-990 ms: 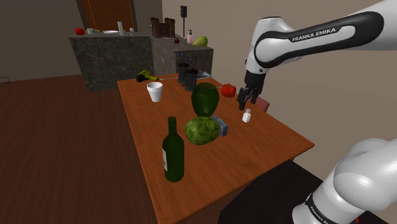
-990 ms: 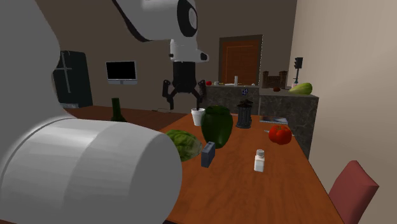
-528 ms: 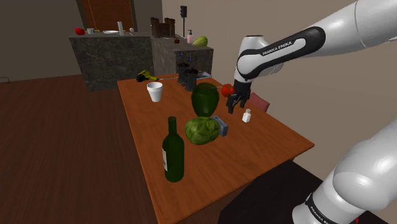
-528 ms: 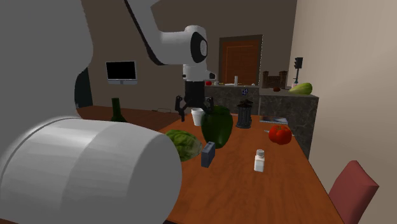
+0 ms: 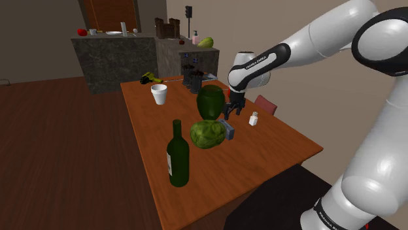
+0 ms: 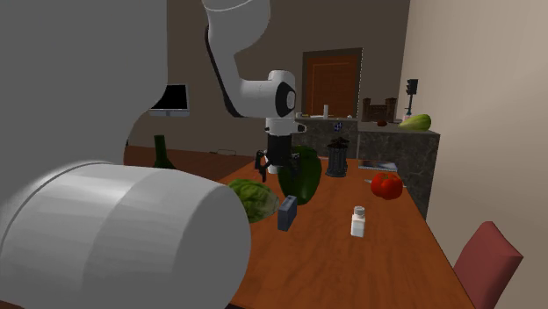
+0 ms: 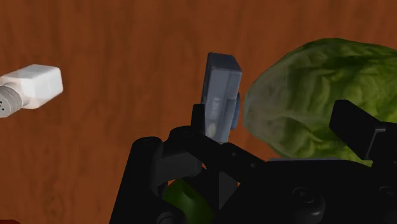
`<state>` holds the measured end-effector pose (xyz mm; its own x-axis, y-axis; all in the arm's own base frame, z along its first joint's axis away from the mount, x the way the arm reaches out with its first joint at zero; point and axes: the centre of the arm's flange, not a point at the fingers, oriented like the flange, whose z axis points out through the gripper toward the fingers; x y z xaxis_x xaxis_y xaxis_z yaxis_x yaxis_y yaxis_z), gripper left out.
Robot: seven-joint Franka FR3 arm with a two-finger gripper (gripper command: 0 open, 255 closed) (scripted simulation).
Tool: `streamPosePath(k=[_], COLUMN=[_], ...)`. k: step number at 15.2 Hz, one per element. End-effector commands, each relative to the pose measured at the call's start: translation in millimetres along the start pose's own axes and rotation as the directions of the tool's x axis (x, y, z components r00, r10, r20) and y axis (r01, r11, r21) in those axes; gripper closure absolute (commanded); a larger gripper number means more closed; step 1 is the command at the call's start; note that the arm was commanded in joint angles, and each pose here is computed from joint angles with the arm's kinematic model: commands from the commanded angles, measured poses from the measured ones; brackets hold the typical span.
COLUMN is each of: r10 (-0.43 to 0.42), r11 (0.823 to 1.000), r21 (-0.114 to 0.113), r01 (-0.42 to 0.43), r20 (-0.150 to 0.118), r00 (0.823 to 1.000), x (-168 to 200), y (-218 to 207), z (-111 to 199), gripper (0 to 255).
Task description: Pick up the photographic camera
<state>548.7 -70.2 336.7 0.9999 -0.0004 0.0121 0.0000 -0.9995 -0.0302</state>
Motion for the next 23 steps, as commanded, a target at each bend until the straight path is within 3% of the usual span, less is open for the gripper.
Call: streamPosePath(k=[1, 8, 18, 19, 23], r10=[0.009, 0.037, 0.038, 0.038, 0.039], r11=[1.000, 0.999, 0.999, 0.999, 0.999], r21=[0.003, 0.015, 0.015, 0.015, 0.015], r01=[-0.009, -0.037, -0.038, -0.038, -0.039], r20=[-0.002, -0.006, -0.007, -0.006, -0.006], r00=[1.000, 0.999, 0.999, 0.999, 0.999], x=[19.1, 81.4, 83.0, 83.3, 88.0], y=[6.9, 30.8, 32.9, 34.3, 38.5], z=[19.7, 83.5, 125.7, 125.8, 127.5], gripper=[0, 0, 0, 255, 255])
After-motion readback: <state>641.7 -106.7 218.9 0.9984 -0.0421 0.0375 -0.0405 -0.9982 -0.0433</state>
